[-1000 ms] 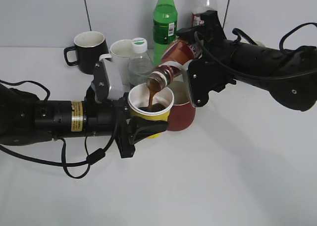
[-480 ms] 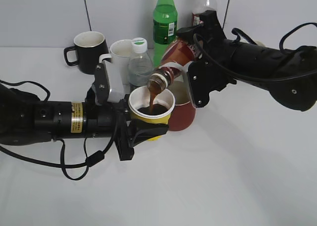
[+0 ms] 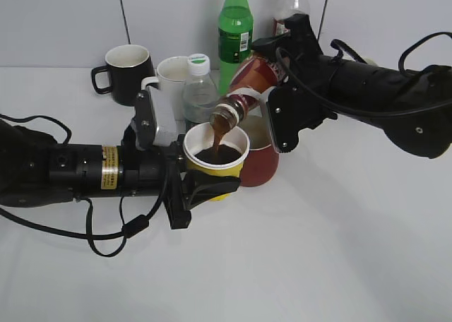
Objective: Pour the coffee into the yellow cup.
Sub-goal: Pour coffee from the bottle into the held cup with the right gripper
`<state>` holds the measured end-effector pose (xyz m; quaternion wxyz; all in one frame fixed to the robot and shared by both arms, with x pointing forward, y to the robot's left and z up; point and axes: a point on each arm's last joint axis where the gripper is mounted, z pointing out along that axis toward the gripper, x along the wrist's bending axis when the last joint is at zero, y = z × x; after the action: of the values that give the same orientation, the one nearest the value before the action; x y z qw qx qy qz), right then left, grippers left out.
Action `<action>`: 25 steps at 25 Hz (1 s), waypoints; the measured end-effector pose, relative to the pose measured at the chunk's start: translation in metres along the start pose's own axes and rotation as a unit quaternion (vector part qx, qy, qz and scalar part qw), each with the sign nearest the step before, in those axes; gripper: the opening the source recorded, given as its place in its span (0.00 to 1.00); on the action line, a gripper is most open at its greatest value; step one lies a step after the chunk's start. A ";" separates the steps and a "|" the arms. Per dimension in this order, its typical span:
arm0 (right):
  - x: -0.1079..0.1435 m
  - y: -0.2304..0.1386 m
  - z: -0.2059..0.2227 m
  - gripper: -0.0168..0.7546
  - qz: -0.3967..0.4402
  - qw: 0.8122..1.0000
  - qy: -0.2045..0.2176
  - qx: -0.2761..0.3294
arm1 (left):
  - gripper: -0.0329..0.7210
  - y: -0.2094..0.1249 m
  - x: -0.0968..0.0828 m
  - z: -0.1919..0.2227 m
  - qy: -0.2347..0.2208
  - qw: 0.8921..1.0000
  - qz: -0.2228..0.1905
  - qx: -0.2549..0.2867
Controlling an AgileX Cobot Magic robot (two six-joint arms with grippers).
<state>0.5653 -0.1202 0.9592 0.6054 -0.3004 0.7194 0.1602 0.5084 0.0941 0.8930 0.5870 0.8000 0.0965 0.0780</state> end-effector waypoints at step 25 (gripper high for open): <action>-0.003 -0.004 0.000 0.70 0.122 0.992 -0.018 0.021 | 0.51 0.007 0.002 0.000 0.010 0.999 -0.013 -0.037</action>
<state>0.5681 -0.1227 0.9626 0.6003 -0.1950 0.7429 0.2231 0.5107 0.0930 0.8994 0.6160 0.7757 0.1102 0.0820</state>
